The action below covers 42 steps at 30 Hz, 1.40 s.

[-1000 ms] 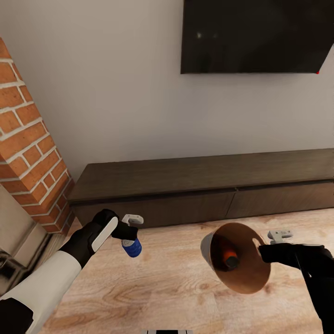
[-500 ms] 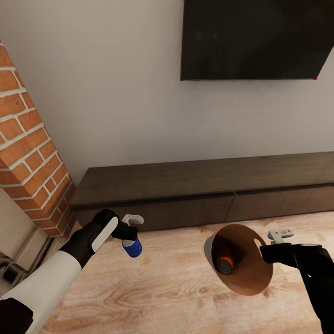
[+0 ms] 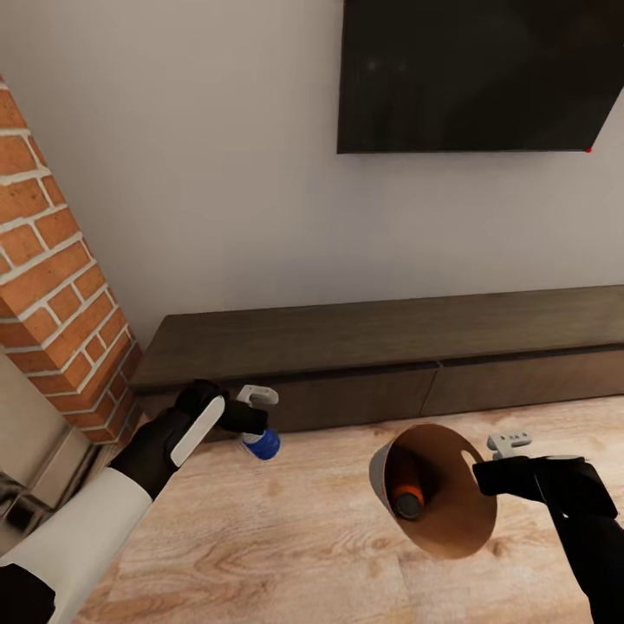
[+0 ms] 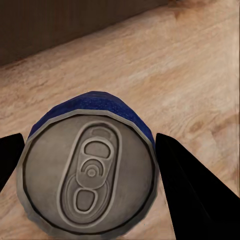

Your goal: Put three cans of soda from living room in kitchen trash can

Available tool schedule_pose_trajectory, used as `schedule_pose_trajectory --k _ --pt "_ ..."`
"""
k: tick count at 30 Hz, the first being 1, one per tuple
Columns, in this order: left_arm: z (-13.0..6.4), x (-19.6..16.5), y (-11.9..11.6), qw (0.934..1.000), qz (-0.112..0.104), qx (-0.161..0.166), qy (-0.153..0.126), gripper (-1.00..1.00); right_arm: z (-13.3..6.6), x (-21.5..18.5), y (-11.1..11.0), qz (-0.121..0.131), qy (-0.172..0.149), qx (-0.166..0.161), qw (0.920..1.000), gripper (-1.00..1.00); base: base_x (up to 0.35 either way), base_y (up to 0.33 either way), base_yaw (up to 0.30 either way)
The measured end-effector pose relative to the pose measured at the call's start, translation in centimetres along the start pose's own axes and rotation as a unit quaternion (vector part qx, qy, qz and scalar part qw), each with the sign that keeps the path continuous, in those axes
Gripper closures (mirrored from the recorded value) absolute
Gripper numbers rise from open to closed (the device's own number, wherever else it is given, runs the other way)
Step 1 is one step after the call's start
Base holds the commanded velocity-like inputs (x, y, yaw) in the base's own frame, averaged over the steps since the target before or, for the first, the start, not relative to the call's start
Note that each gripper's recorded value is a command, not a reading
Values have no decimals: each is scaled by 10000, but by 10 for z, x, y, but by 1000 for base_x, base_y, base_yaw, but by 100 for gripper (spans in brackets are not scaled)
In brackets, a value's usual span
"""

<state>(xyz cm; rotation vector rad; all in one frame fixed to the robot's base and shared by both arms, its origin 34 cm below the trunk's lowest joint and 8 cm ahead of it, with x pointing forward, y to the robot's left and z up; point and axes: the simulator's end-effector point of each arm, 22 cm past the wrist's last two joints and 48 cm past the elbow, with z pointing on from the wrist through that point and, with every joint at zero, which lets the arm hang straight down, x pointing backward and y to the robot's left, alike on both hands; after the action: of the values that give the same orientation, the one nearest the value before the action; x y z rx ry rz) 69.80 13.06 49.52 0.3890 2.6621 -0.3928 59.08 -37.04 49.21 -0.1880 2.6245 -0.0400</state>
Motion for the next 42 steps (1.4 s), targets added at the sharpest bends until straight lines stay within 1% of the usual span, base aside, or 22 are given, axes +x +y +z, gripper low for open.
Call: schedule_pose_trajectory --k 3,6,8,9,12,16,17,18,20,21,23,24,26,27,29,30,32,36,37,38,40,42 --pt "-8 -12 -9 9998 108 62 -178 100 4 5 1 -26 84 7 10000 100 0 0 0" --pt "-19 -27 -23 9987 236 165 -409 100 12 11 10 -68 201 -89 9997 100 0 0 0" --pt "-24 -33 -28 9981 290 200 -501 100 14 11 14 -66 230 -146 9996 100 0 0 0" --pt "-32 -43 -39 9968 372 284 -654 100 17 9 15 -81 255 -154 9995 100 0 0 0" --pt "-45 -56 -55 9939 505 434 -876 100 20 7 15 -125 279 -133 9994 100 0 0 0" --pt "-62 -66 -84 9879 738 789 -1113 100 22 -2 24 -204 239 -206 9993 100 0 0 0" --pt "-70 -68 -102 9838 896 993 -1191 100 22 -5 28 -257 224 -220 9992 100 0 0 0" --pt "-72 -68 -107 9825 957 1033 -1218 100 22 -6 30 -254 220 -251 9991 100 0 0 0" --pt "-81 -70 -124 9777 1124 1210 -1299 100 22 -10 32 -292 199 -249 9991 100 0 0 0" --pt "-84 -69 -131 9755 1189 1294 -1326 100 22 -14 31 -316 171 -230 9991 100 0 0 0" --pt "-86 -68 -138 9733 1248 1389 -1332 100 22 -16 31 -332 159 -219 9991 100 0 0 0" --pt "-89 -66 -149 9700 1291 1571 -1330 100 23 -18 34 -376 150 -215 9989 100 0 0 0" --pt "-93 -64 -163 9655 1358 1770 -1340 100 24 -20 43 -387 145 -306 9987 100 0 0 0" --pt "-94 -64 -167 9644 1377 1815 -1345 100 24 -20 48 -371 138 -364 9986 100 0 0 0" --pt "-98 -64 -187 9590 1423 2036 -1362 100 26 -21 57 -406 146 -413 9982 100 0 0 0" --pt "-98 -64 -191 9583 1449 2050 -1366 100 27 -21 61 -396 155 -447 9981 100 0 0 0" --pt "-101 -61 -208 9536 1533 2203 -1363 100 32 -22 68 -429 212 -431 9979 100 0 0 0" --pt "-105 -55 -231 9471 1716 2355 -1349 100 37 -26 70 -600 287 -193 9976 100 0 0 0" --pt "-105 -54 -233 9466 1740 2359 -1344 100 38 -26 72 -594 294 -213 9976 100 0 0 0" --pt "-105 -50 -240 9445 1795 2421 -1307 100 39 -26 76 -586 309 -241 9975 100 0 0 0" --pt "-104 -47 -242 9439 1845 2418 -1287 100 39 -26 80 -549 313 -306 9975 100 0 0 0" --pt "-103 -44 -246 9429 1889 2440 -1253 100 40 -27 80 -573 320 -273 9975 100 0 0 0"
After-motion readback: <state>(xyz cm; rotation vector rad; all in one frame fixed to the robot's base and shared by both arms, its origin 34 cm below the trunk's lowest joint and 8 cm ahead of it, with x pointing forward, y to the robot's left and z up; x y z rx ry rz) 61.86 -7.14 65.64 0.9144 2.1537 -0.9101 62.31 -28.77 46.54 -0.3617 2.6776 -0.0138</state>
